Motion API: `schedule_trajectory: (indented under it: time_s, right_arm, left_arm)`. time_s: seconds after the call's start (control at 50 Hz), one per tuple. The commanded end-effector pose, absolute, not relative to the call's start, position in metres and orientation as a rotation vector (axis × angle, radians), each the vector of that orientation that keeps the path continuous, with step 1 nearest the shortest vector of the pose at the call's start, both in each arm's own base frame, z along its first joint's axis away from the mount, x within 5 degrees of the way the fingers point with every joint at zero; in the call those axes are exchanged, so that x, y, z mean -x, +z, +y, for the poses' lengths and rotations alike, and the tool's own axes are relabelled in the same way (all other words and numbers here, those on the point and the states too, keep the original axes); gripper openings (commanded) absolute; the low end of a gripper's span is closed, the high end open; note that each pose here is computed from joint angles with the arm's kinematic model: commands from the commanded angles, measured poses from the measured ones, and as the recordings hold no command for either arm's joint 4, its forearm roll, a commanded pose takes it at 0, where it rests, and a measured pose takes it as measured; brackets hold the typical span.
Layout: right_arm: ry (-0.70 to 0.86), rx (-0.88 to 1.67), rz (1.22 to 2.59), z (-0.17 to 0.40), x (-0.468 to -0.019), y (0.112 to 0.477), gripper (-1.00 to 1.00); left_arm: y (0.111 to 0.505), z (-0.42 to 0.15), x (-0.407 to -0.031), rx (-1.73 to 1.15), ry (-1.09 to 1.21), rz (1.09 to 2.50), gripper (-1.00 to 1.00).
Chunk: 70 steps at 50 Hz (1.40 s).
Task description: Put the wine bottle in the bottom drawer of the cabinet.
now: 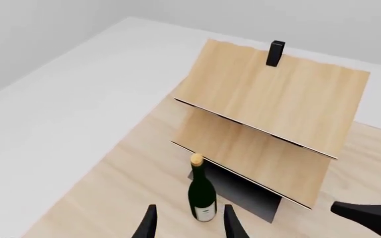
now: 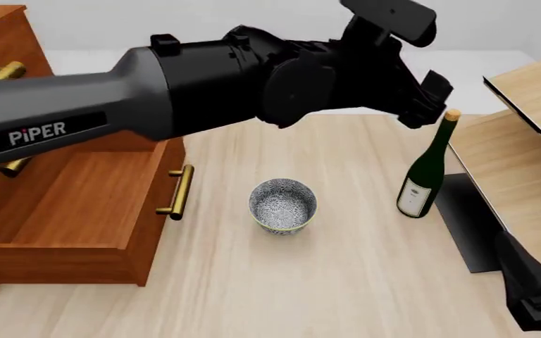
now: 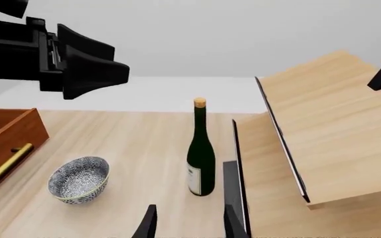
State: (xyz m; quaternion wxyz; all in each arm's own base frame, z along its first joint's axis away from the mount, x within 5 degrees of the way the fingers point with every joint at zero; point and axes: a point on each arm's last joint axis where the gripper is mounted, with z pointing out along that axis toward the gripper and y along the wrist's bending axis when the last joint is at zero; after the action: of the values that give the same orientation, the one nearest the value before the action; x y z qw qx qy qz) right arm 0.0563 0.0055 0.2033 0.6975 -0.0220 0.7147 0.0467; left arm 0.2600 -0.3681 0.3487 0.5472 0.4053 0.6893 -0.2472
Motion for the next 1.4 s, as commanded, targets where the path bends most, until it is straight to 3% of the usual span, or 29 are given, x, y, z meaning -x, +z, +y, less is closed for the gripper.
schedule_trajectory:
  time_s: [0.02, 1.4]
  right_arm:
    - [0.104, 0.048, 1.602, 0.005, -0.056, 0.203, 1.00]
    - [0.108, 0.046, 1.609, 0.006, -0.056, 0.202, 1.00]
  left_arm:
    - [0.339, -0.378, -0.264, -0.973, -0.585, 1.649, 1.00]
    - [0.308, -0.413, -0.294, -0.963, -0.586, 1.693, 1.00]
